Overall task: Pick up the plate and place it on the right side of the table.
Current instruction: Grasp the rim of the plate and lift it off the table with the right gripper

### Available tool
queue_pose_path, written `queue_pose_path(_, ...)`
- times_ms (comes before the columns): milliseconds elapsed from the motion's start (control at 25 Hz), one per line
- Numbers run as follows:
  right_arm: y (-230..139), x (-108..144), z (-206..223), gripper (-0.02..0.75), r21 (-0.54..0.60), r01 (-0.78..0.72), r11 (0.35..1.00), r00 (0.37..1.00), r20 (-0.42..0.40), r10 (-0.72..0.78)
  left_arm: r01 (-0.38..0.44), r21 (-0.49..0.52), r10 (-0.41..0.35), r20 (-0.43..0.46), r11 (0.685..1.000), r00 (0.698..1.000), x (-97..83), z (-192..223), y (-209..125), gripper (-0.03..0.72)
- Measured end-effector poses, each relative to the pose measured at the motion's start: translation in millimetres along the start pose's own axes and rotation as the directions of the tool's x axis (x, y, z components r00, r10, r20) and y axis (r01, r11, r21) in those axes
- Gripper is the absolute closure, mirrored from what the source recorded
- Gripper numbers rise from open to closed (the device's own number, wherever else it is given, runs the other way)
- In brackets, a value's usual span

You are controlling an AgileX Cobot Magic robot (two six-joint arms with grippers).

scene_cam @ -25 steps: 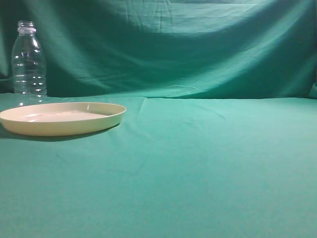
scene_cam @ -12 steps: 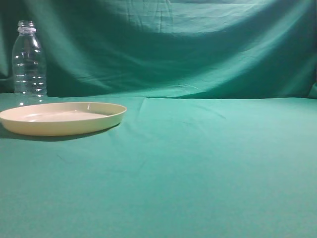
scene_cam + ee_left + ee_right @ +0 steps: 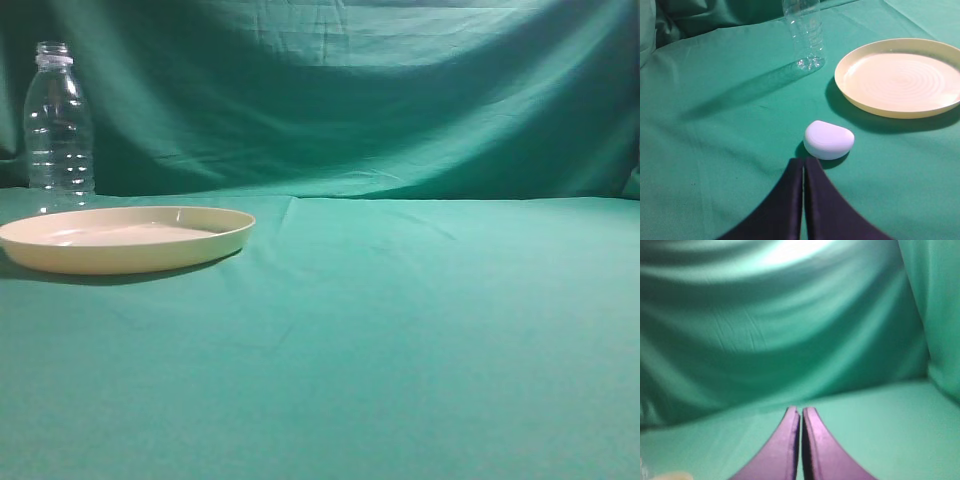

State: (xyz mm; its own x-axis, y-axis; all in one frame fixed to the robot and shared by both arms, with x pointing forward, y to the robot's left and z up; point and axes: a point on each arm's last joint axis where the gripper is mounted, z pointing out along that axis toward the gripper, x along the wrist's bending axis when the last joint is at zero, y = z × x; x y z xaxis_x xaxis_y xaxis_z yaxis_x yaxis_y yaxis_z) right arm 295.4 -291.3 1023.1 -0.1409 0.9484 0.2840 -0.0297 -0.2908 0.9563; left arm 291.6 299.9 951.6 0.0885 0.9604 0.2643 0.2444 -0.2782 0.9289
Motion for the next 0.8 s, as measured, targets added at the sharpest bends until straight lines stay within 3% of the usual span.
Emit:
queue_pose_path(80, 4, 1, 6, 0.738, 0.168, -0.03, 0.985, 0.998, 0.052, 0.021, 0.0, 0.0, 0.0, 0.0, 1.0, 1.0, 0.0, 0, 0, 0.688)
queue_pose_path(240, 3, 2, 25, 0.738, 0.459, 0.012, 0.889, 0.992, 0.105, -0.068, 0.0, 0.0, 0.0, 0.0, 1.0, 1.0, 0.0, 0, 0, 0.688)
queue_pose_path(480, -6, 4, 51, 0.738, 0.676, -0.066, 0.734, 0.989, 0.144, -0.044, 0.0, 0.0, 0.0, 0.0, 1.0, 1.0, 0.0, 0, 0, 0.688)
queue_pose_path(600, -9, 7, 64, 0.738, 0.742, -0.016, 0.67, 0.994, 0.084, -0.069, 0.0, 0.0, 0.0, 0.0, 1.0, 1.0, 0.0, 0, 0, 0.688)
queue_pose_path(800, 6, 29, 96, 0.738, 0.804, 0.1, 0.586, 0.993, -0.115, -0.012, 0.0, 0.0, 0.0, 0.0, 1.0, 1.0, 0.0, 0, 0, 0.688)
